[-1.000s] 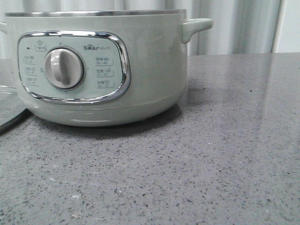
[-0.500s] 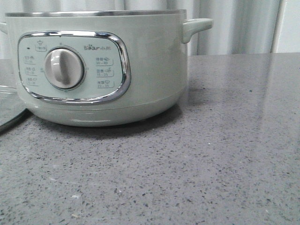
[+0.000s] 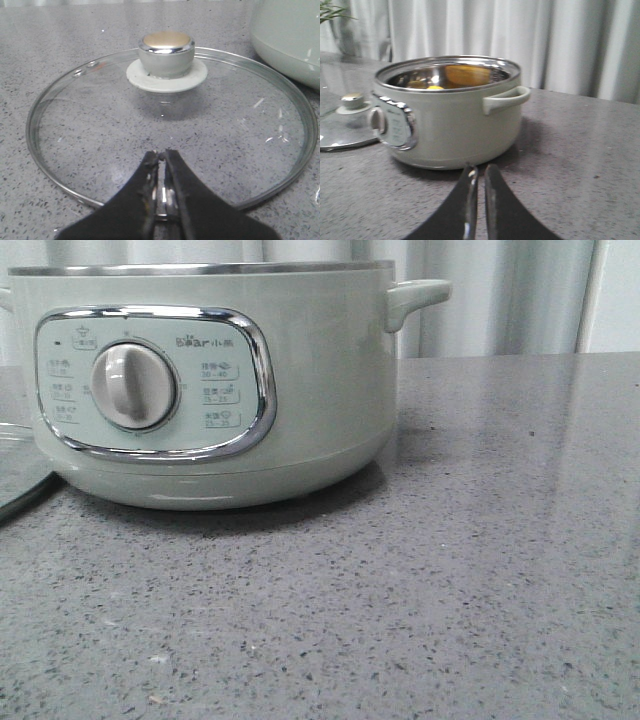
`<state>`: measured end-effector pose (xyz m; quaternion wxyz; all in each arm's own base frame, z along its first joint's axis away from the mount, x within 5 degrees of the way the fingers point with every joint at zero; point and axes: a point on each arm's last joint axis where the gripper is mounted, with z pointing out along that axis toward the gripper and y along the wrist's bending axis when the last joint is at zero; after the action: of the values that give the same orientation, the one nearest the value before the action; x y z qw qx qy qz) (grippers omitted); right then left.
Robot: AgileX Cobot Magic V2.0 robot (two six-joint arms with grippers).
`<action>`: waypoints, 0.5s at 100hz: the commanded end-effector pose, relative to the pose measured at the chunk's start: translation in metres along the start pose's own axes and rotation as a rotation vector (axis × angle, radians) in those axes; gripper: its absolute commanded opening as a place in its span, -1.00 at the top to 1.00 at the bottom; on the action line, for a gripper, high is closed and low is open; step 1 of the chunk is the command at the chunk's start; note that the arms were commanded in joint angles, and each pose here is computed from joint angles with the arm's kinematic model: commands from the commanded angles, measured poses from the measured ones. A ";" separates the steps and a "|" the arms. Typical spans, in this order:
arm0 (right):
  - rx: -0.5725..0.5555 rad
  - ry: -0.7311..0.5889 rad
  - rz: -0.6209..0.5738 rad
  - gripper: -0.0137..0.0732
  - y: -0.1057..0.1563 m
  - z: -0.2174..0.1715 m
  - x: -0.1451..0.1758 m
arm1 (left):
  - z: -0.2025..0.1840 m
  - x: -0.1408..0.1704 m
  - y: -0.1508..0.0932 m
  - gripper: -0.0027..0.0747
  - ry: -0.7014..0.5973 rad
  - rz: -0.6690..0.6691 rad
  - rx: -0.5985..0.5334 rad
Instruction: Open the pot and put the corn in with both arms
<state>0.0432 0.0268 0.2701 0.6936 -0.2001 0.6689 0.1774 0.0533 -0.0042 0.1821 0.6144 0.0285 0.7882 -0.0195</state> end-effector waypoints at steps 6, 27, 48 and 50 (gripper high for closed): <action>0.137 -0.129 -0.029 0.80 -0.008 -0.002 -0.019 | -0.002 -0.002 0.000 0.98 -0.053 -0.019 -0.003; 0.427 -0.202 -0.070 0.80 -0.023 -0.001 -0.004 | -0.002 -0.002 0.000 0.98 -0.053 -0.019 -0.003; 0.635 -0.226 -0.127 0.80 -0.034 -0.003 0.033 | -0.002 -0.002 0.000 0.98 -0.053 -0.019 -0.003; 0.639 -0.215 -0.118 0.80 -0.035 -0.002 0.037 | -0.002 -0.002 0.000 0.98 -0.053 -0.019 -0.003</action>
<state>0.0616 -0.0037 0.2295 0.7659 0.0019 0.6415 -0.0426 0.0532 -0.0042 0.1820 0.6137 0.0285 0.7888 -0.0196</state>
